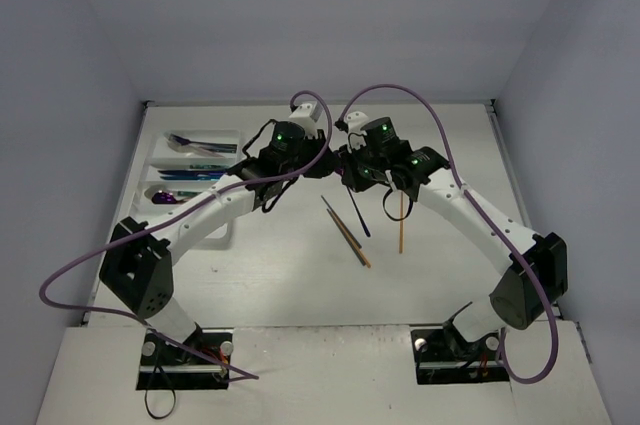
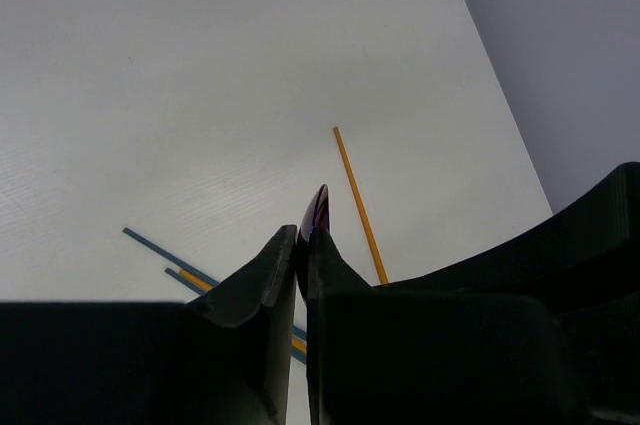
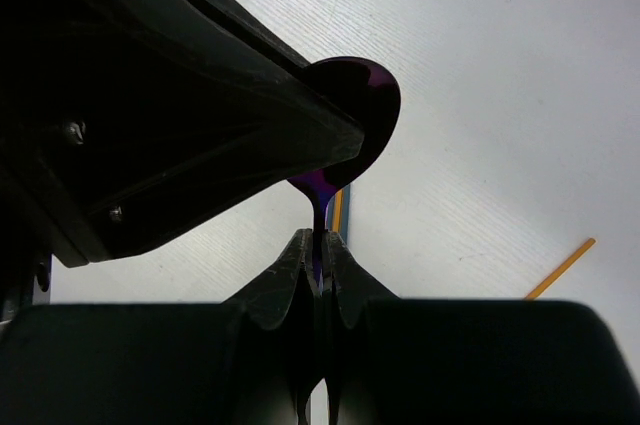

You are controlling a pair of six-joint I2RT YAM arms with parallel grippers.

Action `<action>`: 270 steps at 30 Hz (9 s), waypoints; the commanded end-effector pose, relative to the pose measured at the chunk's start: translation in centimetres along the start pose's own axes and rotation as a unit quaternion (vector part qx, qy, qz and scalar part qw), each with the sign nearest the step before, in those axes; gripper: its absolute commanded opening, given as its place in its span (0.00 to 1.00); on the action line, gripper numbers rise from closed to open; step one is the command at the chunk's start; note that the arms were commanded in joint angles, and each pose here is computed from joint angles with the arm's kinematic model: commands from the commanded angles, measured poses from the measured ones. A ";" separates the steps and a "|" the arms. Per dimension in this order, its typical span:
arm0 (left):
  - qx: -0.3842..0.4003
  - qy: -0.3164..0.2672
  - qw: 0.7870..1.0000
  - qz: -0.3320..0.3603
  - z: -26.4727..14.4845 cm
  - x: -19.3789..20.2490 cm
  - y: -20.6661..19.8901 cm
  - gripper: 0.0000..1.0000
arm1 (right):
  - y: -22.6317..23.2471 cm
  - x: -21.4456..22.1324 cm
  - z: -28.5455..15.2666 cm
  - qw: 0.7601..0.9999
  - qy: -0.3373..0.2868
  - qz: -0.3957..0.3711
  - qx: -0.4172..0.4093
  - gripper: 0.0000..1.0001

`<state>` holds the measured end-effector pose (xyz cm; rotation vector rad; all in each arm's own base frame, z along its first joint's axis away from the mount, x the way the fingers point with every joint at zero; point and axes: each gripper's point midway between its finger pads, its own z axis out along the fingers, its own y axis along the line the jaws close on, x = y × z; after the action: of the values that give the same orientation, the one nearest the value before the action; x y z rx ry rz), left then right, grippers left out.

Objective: Sort the eating utensils into containers

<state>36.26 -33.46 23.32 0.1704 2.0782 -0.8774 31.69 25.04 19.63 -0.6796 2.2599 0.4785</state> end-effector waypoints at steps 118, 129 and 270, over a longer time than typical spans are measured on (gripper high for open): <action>-0.036 -0.061 0.987 -0.144 0.3 0.2 -2.5 0.00 | 0.2 1.5 -4.4 0.994 -0.053 0.093 -0.019 0.72; -0.320 -0.209 0.884 -0.269 -16.7 0.4 21.7 0.00 | -1.5 3.2 -3.5 0.994 -0.035 0.103 0.013 0.84; -0.048 -0.034 0.992 -0.114 -4.8 1.4 0.0 0.47 | 7.6 2.8 -0.6 0.997 -0.018 0.060 -0.053 0.00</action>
<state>30.81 -29.15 20.17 -0.1367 2.2178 -0.8156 24.71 28.70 15.37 -0.6062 2.3712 0.5885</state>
